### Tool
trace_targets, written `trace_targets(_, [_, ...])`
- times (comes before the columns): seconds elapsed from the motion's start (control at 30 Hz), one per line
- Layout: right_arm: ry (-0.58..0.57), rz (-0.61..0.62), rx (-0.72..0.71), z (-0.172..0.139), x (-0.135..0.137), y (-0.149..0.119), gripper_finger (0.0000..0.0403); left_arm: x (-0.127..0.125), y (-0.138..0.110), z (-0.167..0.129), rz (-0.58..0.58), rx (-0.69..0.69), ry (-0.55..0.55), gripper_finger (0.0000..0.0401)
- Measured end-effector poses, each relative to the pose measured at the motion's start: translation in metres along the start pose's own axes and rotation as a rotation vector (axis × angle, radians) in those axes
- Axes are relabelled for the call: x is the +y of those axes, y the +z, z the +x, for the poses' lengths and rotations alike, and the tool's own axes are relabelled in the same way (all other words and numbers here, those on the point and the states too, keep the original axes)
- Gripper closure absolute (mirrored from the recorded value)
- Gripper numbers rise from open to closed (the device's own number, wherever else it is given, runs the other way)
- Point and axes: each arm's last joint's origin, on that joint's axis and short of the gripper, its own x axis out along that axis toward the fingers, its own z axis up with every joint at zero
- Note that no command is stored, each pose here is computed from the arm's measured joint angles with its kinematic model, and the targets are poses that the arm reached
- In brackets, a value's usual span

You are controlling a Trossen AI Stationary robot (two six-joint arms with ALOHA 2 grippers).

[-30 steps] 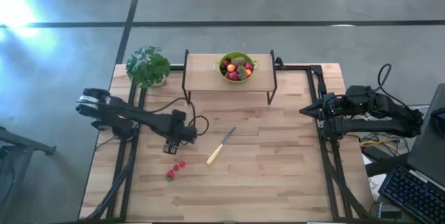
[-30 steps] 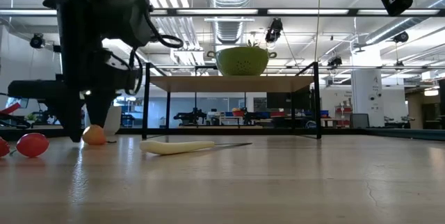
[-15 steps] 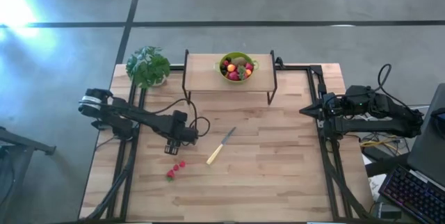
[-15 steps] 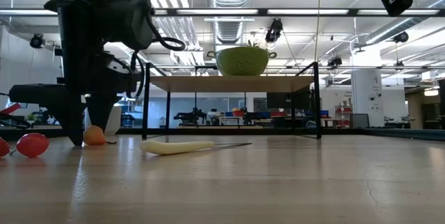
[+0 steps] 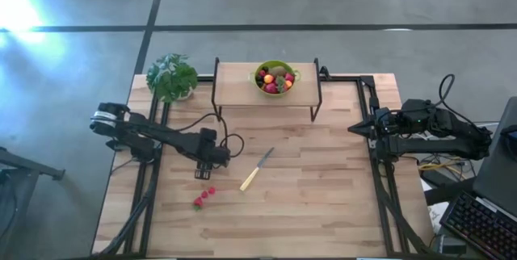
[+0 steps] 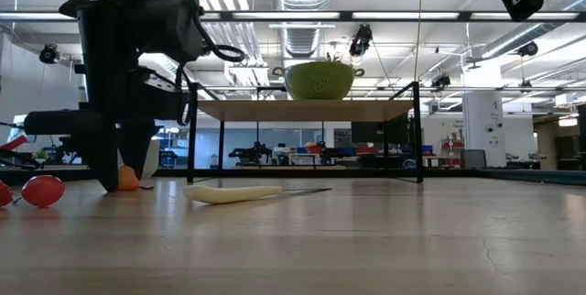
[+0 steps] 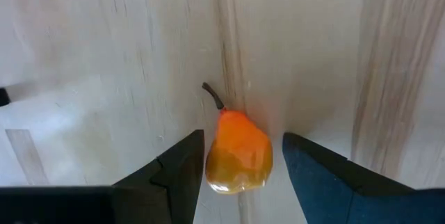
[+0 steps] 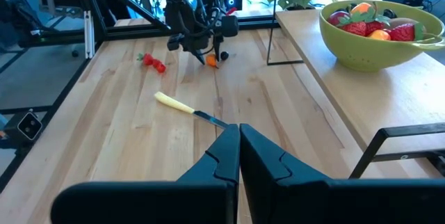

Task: Pick & Place Fruit
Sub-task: Put the pear into the strainer bowl

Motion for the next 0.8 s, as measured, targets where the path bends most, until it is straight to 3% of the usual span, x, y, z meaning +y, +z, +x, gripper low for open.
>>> trace_targets(0.2, [0.000, 0.000, 0.000, 0.0000, 0.0000, 0.0000, 0.0394, -0.0002, -0.0007, 0.0002, 0.001, 0.005, -0.002, 0.0207])
trace_targets(0.53, [0.000, 0.000, 0.000, 0.0000, 0.0000, 0.0000, 0.0394, -0.0007, -0.0016, 0.0002, 0.004, 0.012, -0.014, 0.0281])
trace_targets(0.8, [0.000, 0.000, 0.000, 0.0000, 0.0000, 0.0000, 0.0394, -0.0007, -0.0017, 0.0003, 0.005, 0.013, -0.015, 0.0273])
